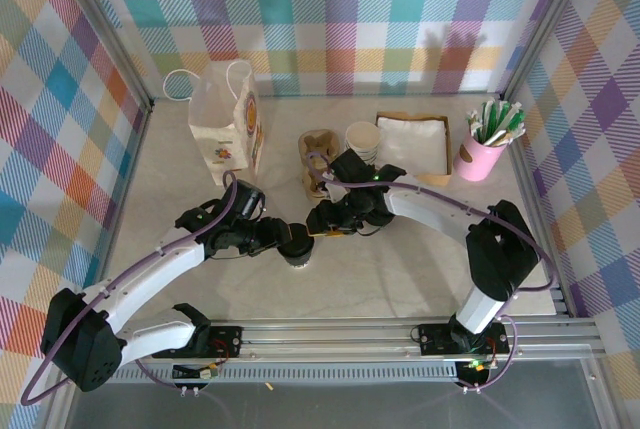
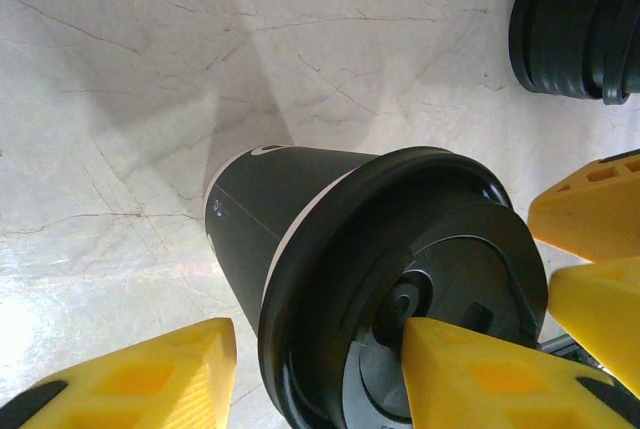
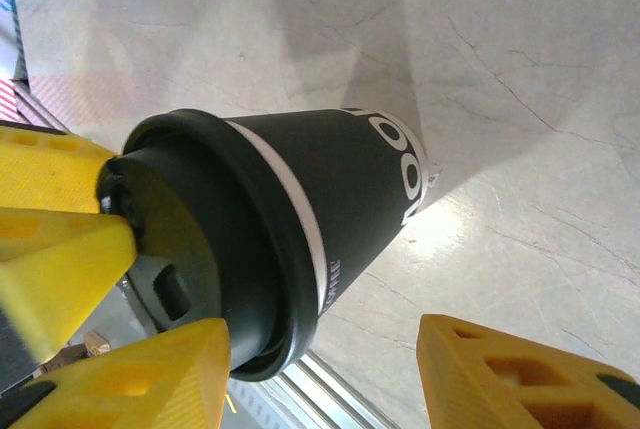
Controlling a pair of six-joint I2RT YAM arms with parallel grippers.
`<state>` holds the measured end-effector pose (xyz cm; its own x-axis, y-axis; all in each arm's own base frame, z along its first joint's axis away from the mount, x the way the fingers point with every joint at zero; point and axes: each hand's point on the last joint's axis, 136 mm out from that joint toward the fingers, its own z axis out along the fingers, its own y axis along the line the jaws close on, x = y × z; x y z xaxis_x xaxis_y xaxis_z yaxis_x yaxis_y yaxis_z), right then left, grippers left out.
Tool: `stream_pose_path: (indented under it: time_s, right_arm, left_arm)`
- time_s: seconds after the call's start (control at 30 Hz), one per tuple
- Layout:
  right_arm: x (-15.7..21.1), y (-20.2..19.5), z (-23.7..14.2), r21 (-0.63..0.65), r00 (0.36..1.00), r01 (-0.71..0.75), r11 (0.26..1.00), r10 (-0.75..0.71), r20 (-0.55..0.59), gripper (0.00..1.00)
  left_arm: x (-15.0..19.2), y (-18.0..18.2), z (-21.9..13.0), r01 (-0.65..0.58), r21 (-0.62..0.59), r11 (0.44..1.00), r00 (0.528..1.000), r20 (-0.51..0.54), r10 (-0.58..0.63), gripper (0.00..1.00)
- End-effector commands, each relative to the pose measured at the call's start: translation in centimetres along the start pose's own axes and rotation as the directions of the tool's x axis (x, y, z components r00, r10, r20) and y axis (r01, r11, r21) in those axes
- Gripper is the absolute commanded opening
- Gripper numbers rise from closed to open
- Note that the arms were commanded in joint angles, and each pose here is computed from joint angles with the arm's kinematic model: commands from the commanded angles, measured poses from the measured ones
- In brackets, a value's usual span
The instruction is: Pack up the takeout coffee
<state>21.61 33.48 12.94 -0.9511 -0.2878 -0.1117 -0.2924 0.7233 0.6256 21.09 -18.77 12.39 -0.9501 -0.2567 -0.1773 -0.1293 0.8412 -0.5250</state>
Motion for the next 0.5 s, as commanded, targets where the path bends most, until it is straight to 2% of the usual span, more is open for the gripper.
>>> stream_pose_path:
  time_s: [0.0,0.27,0.47]
  right_arm:
    - [-0.3,1.9,-1.4,-0.052,0.996,0.082,0.995,-0.08,0.047,0.53]
    - [-0.6,2.8,-3.5,-0.024,0.977,0.188,0.982,-0.185,0.106,0.54]
    - [-0.6,3.1,-4.8,0.001,0.964,0.234,0.972,-0.232,0.133,0.54]
  left_arm:
    - [1.6,3.5,0.6,0.012,-0.147,0.989,0.997,-0.072,-0.023,0.47]
    - [-0.6,0.2,-1.2,-0.038,-0.061,0.997,0.999,0.0,0.038,0.53]
    - [-1.4,-0.8,-2.5,-0.053,-0.046,0.998,0.998,0.031,0.054,0.59]
